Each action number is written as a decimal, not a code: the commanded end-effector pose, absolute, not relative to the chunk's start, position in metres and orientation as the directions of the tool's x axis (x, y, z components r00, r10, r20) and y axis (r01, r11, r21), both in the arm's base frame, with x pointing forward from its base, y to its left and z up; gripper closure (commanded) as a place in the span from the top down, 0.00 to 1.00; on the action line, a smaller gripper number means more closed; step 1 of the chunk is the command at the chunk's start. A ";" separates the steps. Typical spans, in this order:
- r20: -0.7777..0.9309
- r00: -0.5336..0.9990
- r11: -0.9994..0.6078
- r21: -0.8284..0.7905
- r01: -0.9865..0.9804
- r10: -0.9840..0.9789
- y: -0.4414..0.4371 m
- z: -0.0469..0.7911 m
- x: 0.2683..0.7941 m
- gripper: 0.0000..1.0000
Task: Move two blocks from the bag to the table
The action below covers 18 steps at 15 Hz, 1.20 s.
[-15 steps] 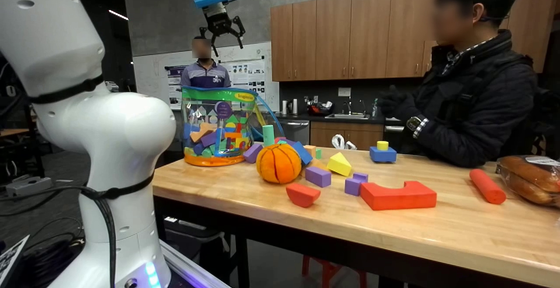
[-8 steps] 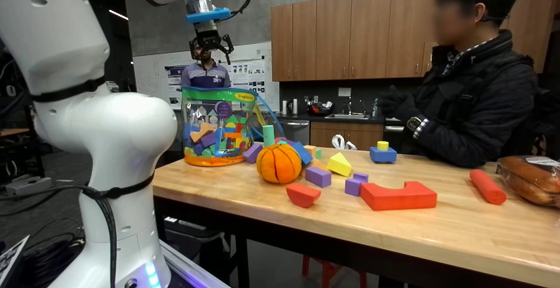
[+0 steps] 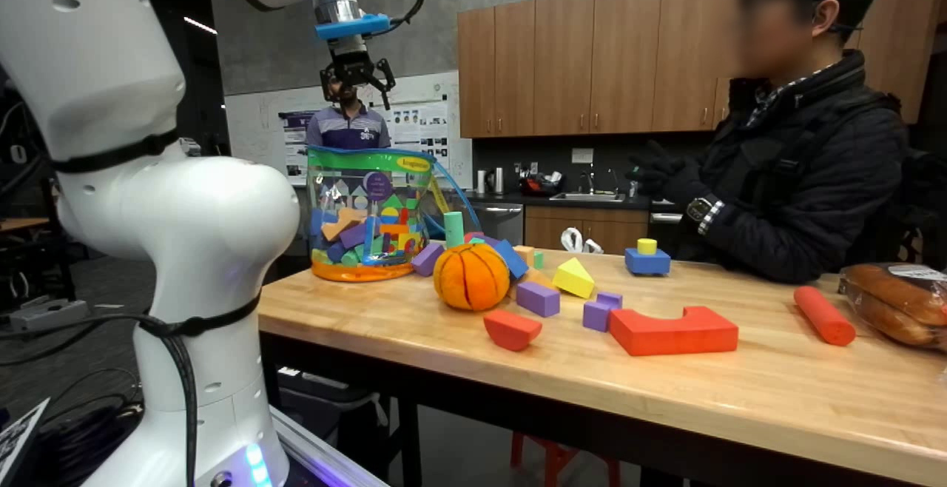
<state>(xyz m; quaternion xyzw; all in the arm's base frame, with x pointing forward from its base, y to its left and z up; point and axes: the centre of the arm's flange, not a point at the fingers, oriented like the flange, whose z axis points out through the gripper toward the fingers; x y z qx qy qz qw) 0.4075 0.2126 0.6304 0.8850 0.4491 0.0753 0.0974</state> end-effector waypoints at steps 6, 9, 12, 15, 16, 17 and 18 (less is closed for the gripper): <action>0.126 0.601 -0.614 0.187 0.767 0.789 0.203 0.617 0.422 1.00; 0.149 0.588 -0.606 0.206 0.768 0.795 0.215 0.618 0.433 1.00; 0.153 0.572 -0.592 0.243 0.769 0.806 0.229 0.611 0.455 1.00; 0.133 0.541 -0.556 0.245 0.794 0.830 0.248 0.596 0.475 1.00; 0.118 0.533 -0.545 0.235 0.805 0.838 0.251 0.597 0.480 1.00; 0.101 0.524 -0.533 0.223 0.816 0.845 0.256 0.588 0.487 1.00; 0.094 0.513 -0.521 0.212 0.827 0.853 0.262 0.580 0.493 1.00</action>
